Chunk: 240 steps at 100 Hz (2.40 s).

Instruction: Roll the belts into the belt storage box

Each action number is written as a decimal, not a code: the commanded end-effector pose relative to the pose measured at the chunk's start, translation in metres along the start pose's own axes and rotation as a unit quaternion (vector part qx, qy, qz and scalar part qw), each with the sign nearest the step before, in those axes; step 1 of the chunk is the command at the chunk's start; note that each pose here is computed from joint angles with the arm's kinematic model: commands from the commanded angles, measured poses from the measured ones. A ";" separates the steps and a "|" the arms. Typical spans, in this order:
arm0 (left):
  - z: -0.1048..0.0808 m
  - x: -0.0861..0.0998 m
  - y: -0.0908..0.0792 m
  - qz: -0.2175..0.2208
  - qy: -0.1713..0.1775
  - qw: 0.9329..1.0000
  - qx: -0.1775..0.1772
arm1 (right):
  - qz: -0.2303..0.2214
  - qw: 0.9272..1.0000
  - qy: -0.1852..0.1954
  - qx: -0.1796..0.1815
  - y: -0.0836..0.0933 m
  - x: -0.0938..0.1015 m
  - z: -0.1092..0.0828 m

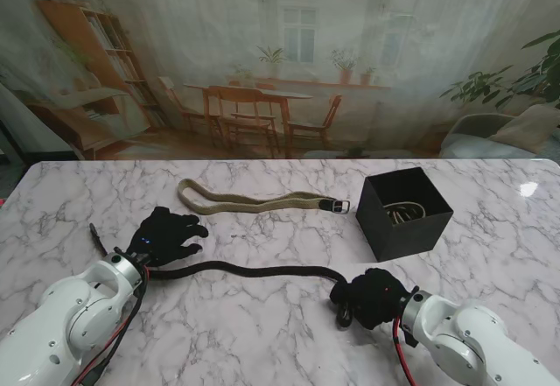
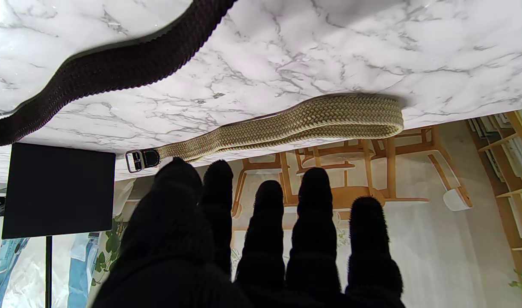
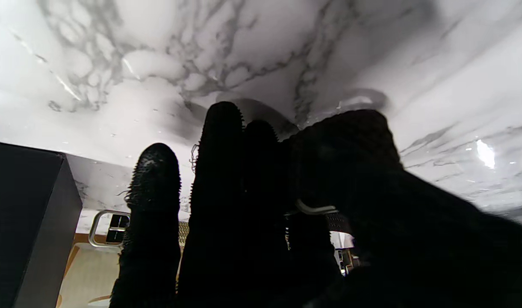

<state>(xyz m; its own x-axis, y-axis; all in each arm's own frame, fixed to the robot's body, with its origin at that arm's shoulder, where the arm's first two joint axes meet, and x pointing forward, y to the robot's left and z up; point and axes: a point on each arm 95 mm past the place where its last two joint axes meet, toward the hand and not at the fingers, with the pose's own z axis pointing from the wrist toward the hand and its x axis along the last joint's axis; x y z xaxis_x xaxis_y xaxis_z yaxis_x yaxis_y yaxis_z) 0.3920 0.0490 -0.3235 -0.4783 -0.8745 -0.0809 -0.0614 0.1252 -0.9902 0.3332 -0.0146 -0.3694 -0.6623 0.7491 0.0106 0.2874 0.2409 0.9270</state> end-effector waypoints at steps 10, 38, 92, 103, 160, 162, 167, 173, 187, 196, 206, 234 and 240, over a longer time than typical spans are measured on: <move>0.000 0.002 0.002 -0.002 0.000 1.000 -0.006 | 0.005 1.000 -0.016 0.019 -0.014 0.002 0.001; 0.000 0.001 0.003 -0.003 0.001 1.000 -0.006 | -0.003 1.000 -0.019 0.015 -0.016 0.003 0.001; 0.000 0.002 0.003 -0.003 0.002 1.000 -0.007 | 0.022 0.999 -0.028 -0.033 -0.021 0.005 0.011; 0.000 0.002 0.003 -0.003 0.003 1.000 -0.006 | 0.015 0.999 -0.025 -0.042 -0.021 0.004 0.012; 0.000 0.002 0.003 -0.003 0.004 1.000 -0.007 | 0.049 0.995 -0.029 -0.087 -0.022 0.006 0.019; 0.000 0.002 0.003 -0.003 0.004 1.000 -0.007 | 0.048 0.994 -0.029 -0.091 -0.022 0.006 0.019; 0.000 0.002 0.003 -0.003 0.004 1.000 -0.007 | 0.048 0.994 -0.027 -0.090 -0.021 0.006 0.018; 0.000 0.002 0.004 -0.003 0.004 1.000 -0.007 | 0.051 0.995 -0.023 -0.089 -0.020 0.006 0.017; 0.001 0.002 0.004 -0.005 0.004 1.000 -0.009 | 0.063 0.996 -0.021 -0.065 -0.018 0.006 0.013; 0.001 0.003 0.004 -0.006 0.004 1.000 -0.009 | 0.073 0.996 -0.016 -0.047 -0.016 0.006 0.011; 0.001 0.003 0.004 -0.006 0.005 1.000 -0.010 | 0.074 0.997 -0.007 -0.014 -0.012 0.005 0.007; 0.002 0.002 0.003 -0.008 0.005 1.000 -0.010 | 0.057 0.997 0.008 0.045 -0.005 0.004 -0.001; 0.002 0.002 0.003 -0.008 0.006 1.000 -0.010 | 0.050 0.998 0.005 0.048 -0.005 0.004 -0.002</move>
<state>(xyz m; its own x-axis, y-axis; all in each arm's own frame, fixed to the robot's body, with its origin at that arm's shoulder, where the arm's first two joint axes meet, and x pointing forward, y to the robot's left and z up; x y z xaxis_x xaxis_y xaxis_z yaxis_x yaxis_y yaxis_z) 0.3925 0.0479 -0.3252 -0.4837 -0.8724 -0.0700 -0.0712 0.1190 -0.9903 0.3348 -0.0106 -0.3636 -0.6401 0.7605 0.1093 0.3944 0.2032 0.8962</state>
